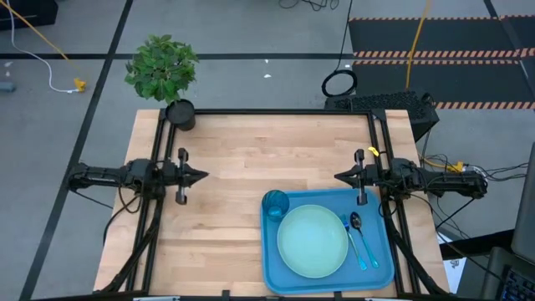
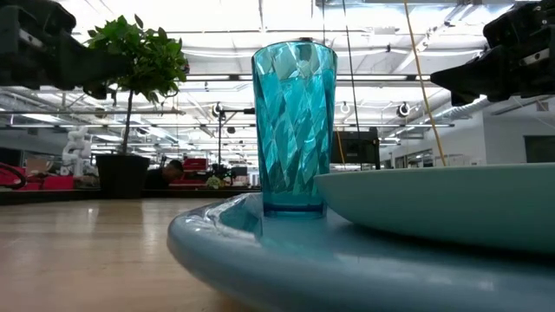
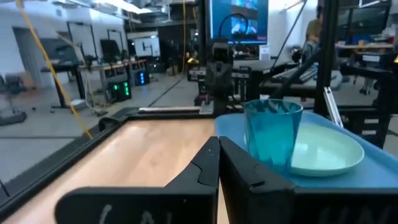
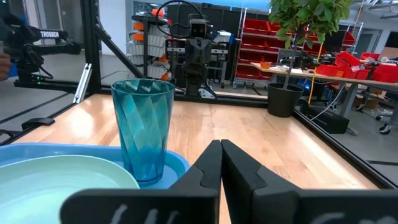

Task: Pick and place plate/cup/fork/spoon on tray
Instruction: Return to Home Position

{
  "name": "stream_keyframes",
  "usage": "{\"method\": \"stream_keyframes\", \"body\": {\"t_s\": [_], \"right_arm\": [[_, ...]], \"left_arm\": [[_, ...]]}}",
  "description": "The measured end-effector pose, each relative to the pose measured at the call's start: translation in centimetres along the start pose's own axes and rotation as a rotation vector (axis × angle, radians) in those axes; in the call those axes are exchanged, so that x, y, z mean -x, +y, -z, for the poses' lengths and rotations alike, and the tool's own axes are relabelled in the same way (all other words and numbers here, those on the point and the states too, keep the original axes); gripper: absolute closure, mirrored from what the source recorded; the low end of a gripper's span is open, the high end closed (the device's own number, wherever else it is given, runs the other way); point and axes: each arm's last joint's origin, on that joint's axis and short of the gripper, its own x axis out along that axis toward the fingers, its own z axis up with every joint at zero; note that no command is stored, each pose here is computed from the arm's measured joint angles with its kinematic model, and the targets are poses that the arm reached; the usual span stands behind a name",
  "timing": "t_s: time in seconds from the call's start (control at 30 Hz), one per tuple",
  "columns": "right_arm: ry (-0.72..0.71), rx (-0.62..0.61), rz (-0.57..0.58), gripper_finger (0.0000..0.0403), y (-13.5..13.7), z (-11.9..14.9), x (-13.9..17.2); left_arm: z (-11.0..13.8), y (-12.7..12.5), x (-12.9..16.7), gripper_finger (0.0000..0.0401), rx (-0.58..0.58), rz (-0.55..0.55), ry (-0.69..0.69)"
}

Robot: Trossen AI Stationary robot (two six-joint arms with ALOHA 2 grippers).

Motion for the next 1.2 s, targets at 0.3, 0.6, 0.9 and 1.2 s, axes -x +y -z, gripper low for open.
{"method": "stream_keyframes", "body": {"t_s": [0.3, 0.6, 0.9, 1.2], "right_arm": [[0.001, 0.0, 0.002, 0.0403, -0.01, 0.0, -0.01], [0.001, 0.0, 0.002, 0.0403, -0.01, 0.01, -0.01], [0.001, 0.0, 0.002, 0.0403, -0.01, 0.01, -0.01], [0.001, 0.0, 0.003, 0.0403, -0.01, 0.01, -0.01]], "left_arm": [[0.37, -0.06, 0.01, 0.0394, -0.022, 0.023, 0.036], [0.47, -0.07, 0.0, 0.0391, -0.063, 0.026, 0.05], [0.42, -0.07, -0.02, 0.0376, -0.062, 0.026, 0.045], [0.28, -0.06, -0.03, 0.0375, -0.058, 0.023, 0.028]]}}
